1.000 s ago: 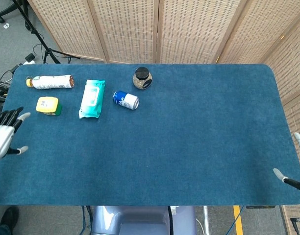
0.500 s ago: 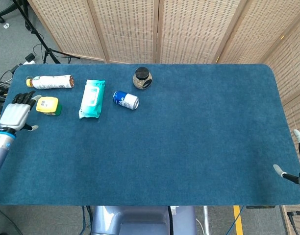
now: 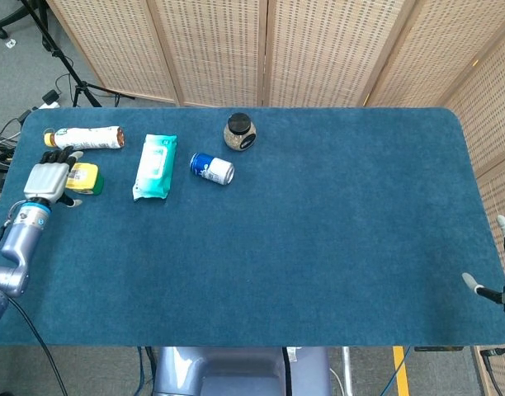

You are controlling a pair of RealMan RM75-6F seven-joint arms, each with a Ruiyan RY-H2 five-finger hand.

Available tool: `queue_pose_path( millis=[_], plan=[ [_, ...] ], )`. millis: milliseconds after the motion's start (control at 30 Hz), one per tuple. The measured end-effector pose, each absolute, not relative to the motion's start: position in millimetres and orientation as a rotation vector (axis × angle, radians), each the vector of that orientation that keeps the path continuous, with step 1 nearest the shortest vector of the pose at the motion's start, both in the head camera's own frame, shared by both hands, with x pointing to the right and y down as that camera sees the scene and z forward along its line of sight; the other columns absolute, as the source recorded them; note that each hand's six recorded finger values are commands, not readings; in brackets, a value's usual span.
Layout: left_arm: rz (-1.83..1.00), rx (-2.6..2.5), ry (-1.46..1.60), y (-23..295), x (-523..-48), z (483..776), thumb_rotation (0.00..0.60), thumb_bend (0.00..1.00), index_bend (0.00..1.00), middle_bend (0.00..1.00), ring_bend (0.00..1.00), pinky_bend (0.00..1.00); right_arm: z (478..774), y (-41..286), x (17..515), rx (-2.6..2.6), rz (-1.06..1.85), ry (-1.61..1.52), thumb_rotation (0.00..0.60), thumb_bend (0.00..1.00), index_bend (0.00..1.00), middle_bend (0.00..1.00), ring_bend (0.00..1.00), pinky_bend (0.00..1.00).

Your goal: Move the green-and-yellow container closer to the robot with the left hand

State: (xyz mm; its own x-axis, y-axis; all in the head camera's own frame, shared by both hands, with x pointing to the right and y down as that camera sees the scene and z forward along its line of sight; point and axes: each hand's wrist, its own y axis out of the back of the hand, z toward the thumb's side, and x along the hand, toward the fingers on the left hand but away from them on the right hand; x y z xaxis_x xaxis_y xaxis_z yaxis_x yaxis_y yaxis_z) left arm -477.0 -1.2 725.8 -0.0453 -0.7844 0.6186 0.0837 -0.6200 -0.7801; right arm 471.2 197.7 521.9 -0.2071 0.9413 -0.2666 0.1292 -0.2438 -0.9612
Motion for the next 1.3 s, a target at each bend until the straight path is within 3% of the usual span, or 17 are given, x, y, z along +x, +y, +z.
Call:
queue_pose_path(
  millis=[100,167,300,367,467,533,767,1067,1300],
  plan=[
    [-1.762,-1.585,0.747,-4.5,-475.5,730.8,0.6,0.0,0.04,0.0,0.0,0.0,524.2,196.9,471.5,-1.363,1.532,-1.319,0.6,0.0,0.0,0.0,0.0,0.0],
    [-1.777,-1.58,0.742,-5.9,-474.3,734.0,0.6,0.0,0.1,0.02,0.01,0.06,525.1,196.3,471.1,-1.361,1.534,-1.317,0.6,0.0,0.0,0.0,0.0,0.0],
    [-1.81,-1.58,0.724,-6.8,-468.0,743.3,0.6,0.02,0.25,0.23,0.18,0.25,527.1,195.3,470.2,-1.358,1.536,-1.314,0.6,0.0,0.0,0.0,0.0,0.0],
    [-1.812,-1.575,0.721,-7.7,-465.8,745.0,0.6,0.12,0.35,0.33,0.28,0.32,528.1,194.9,470.6,-1.355,1.541,-1.313,0.6,0.0,0.0,0.0,0.0,0.0],
    [-1.811,-1.558,0.73,-9.8,-464.8,745.1,0.6,0.26,0.44,0.4,0.37,0.39,529.5,194.1,471.5,-1.353,1.546,-1.315,0.6,0.0,0.0,0.0,0.0,0.0],
    [-1.815,-1.546,0.741,-11.0,-465.1,745.2,0.6,0.29,0.48,0.42,0.4,0.41,530.4,193.7,471.7,-1.354,1.549,-1.315,0.6,0.0,0.0,0.0,0.0,0.0],
    [-1.786,-1.546,0.819,-15.4,-466.5,739.1,0.6,0.29,0.51,0.44,0.42,0.42,531.5,193.9,470.6,-1.362,1.546,-1.318,0.6,0.0,0.0,0.0,0.0,0.0],
    [-1.595,-1.603,0.835,-25.0,-458.4,706.8,0.6,0.29,0.51,0.44,0.42,0.42,527.9,195.8,467.5,-1.39,1.524,-1.324,0.6,0.0,0.0,0.0,0.0,0.0],
    [-1.521,-1.738,0.758,0.7,-437.7,684.2,0.6,0.29,0.51,0.44,0.42,0.42,522.4,197.5,464.2,-1.424,1.488,-1.331,0.6,0.0,0.0,0.0,0.0,0.0]
  ],
)
